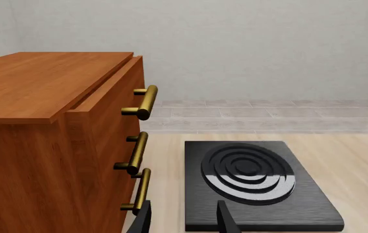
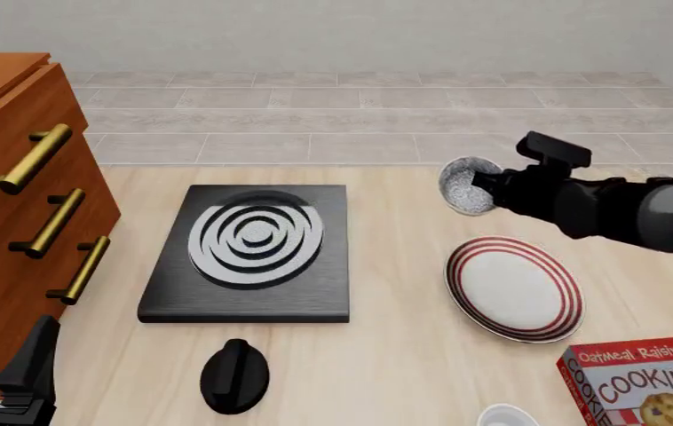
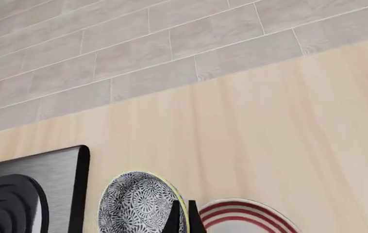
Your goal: Pick the akita bowl on the stove and place it on the plate.
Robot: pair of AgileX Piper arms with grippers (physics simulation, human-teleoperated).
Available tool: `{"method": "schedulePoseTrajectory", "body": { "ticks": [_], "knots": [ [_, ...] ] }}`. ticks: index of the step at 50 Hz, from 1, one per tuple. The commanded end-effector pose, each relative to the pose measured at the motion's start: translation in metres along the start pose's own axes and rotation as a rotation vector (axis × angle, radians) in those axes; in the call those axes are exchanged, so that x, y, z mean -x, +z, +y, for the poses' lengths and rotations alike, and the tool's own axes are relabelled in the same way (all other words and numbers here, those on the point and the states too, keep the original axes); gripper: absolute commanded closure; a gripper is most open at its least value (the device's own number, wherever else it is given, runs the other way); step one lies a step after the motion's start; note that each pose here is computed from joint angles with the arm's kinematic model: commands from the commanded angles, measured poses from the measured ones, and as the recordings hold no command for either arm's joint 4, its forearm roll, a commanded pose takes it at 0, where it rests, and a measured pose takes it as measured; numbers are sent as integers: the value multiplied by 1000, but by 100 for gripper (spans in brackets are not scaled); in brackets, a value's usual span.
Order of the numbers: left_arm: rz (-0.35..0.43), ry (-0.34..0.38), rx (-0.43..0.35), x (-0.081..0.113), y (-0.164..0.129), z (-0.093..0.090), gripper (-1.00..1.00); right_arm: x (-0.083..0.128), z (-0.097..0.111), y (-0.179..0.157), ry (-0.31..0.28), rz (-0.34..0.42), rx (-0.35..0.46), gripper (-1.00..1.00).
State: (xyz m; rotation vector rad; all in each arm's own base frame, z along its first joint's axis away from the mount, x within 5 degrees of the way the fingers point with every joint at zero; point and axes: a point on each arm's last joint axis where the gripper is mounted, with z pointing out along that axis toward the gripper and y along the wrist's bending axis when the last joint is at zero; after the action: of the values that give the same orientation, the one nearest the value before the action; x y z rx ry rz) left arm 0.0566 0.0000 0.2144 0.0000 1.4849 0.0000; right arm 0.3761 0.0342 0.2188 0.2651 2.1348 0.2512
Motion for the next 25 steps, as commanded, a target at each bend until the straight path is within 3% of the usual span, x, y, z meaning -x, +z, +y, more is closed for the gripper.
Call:
{"method": "schedulePoseTrajectory", "body": {
  "ticks": [1, 25],
  "knots": [
    [0, 0, 0, 0, 0, 0, -100, -8, -15, -7, 47, -2, -29, 100],
    [0, 0, 0, 0, 0, 0, -100, -34, -40, -14, 103, 13, -75, 100]
  ]
}}
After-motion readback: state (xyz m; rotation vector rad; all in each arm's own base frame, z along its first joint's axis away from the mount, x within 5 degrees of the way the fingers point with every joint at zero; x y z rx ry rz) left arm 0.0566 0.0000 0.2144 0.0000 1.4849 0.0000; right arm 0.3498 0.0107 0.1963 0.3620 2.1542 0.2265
